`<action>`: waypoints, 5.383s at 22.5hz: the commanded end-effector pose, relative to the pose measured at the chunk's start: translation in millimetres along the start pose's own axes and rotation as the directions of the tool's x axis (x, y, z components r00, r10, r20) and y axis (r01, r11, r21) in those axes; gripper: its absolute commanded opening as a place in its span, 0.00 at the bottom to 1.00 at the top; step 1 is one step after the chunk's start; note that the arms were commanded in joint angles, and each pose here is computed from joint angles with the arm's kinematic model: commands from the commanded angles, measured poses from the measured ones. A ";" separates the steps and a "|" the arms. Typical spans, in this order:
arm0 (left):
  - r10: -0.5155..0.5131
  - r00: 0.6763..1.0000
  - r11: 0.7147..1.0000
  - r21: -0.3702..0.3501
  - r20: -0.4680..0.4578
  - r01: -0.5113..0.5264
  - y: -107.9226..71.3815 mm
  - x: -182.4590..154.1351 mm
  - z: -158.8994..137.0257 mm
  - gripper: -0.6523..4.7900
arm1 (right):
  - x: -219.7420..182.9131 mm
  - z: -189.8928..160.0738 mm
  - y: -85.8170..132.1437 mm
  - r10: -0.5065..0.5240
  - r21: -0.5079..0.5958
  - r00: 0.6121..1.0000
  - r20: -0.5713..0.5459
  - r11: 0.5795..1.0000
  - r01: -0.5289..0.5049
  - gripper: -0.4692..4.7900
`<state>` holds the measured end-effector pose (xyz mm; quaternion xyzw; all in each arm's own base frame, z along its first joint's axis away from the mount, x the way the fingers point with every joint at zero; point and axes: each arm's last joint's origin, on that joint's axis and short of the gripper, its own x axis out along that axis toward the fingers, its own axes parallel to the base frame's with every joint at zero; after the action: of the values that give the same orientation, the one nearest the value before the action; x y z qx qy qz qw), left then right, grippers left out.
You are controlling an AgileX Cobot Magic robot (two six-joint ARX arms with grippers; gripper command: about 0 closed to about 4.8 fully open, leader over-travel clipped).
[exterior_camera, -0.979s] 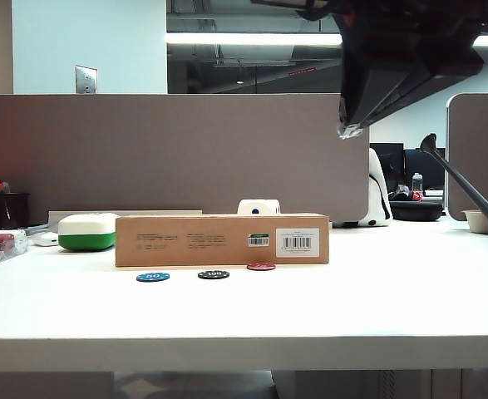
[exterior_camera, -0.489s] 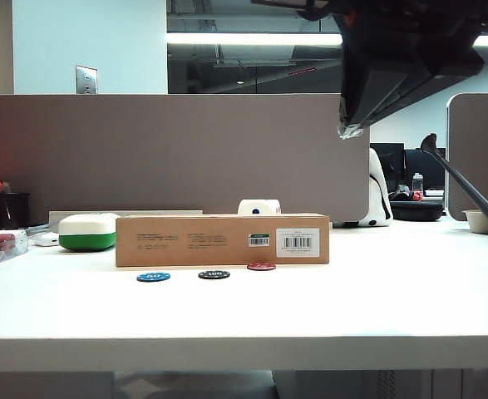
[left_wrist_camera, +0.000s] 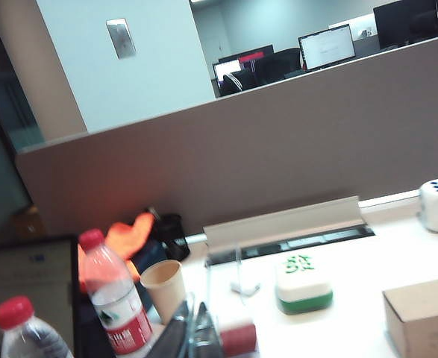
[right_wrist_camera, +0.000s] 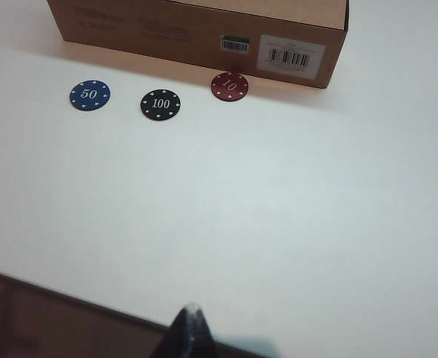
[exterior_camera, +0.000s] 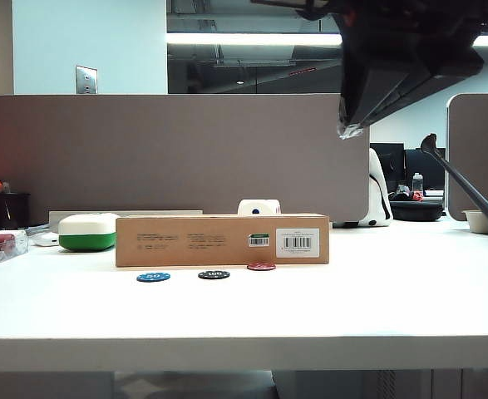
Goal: Push the chip with the lowest value in the row forward next to the rectangular box.
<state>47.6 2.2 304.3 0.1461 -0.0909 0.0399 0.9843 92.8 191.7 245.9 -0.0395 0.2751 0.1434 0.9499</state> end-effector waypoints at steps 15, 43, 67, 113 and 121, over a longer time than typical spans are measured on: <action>-0.051 0.994 0.943 -0.333 -0.097 0.016 -28.7 17.8 -91.6 0.11 | -1.1 1.6 0.2 -0.001 0.009 1.000 0.011 1.000 0.001 0.08; -0.130 0.979 0.925 -0.376 -0.159 0.062 -44.6 22.3 -138.9 0.11 | -1.1 1.7 0.2 -0.001 0.009 1.000 0.011 1.000 0.001 0.08; -0.070 0.984 0.959 -0.281 -0.163 0.022 -42.6 22.6 -138.1 0.11 | -1.1 1.6 0.2 -0.001 0.009 1.000 0.011 1.000 0.001 0.08; -0.069 0.984 0.954 -0.300 -0.165 0.017 -42.6 22.6 -138.2 0.11 | 24.1 -55.1 -157.0 -0.393 0.444 0.822 0.412 0.875 0.195 0.08; -0.069 0.984 0.954 -0.300 -0.165 0.017 -42.6 22.6 -138.2 0.11 | 10.2 -93.1 -174.8 -0.343 0.260 0.819 0.461 0.934 0.245 0.08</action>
<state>97.6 3.6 163.4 -0.0065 0.0049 0.0187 0.9998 106.5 14.3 165.9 0.0775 0.0053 -0.0352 0.9964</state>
